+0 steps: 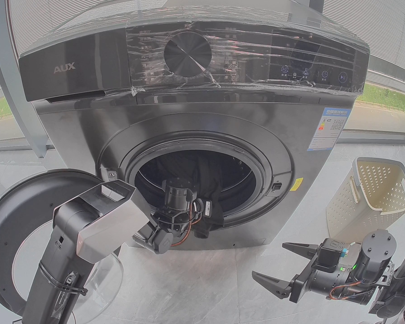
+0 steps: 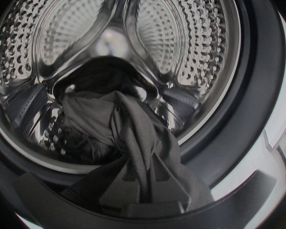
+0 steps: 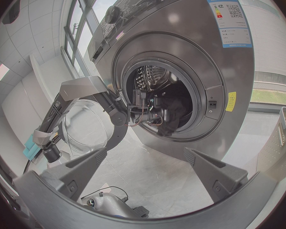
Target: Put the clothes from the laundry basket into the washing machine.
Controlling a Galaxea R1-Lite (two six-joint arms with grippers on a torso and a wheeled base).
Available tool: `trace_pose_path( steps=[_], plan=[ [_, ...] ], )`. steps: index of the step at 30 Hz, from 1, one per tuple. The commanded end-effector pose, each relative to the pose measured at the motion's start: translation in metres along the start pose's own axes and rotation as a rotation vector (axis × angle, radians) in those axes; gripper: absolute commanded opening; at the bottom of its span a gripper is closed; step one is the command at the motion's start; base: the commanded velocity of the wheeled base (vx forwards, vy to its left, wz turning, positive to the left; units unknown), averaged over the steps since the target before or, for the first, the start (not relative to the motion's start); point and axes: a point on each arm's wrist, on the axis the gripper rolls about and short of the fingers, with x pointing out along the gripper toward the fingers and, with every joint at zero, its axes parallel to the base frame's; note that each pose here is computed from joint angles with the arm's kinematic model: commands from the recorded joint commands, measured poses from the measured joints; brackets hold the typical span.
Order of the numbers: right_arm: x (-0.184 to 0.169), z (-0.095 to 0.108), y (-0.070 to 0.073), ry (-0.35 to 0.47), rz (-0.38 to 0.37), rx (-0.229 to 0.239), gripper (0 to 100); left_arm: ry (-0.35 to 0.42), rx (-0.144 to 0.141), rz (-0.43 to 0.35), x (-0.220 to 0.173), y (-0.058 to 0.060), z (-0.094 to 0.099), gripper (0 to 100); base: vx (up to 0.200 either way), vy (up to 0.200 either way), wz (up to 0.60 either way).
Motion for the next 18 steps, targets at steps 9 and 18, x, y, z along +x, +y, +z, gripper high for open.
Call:
trace_pose_path(
  steps=[9,18],
  plan=[
    [-0.004,0.0,0.0,-0.005,0.001,0.001,100,-0.326,-0.085,0.125,0.041,0.018,0.064,0,0.0,0.0,0.0],
    [-0.004,0.001,0.0,-0.007,0.001,0.001,100,-0.421,-0.099,0.149,0.053,0.023,0.077,0,0.0,0.0,0.0]
  ],
)
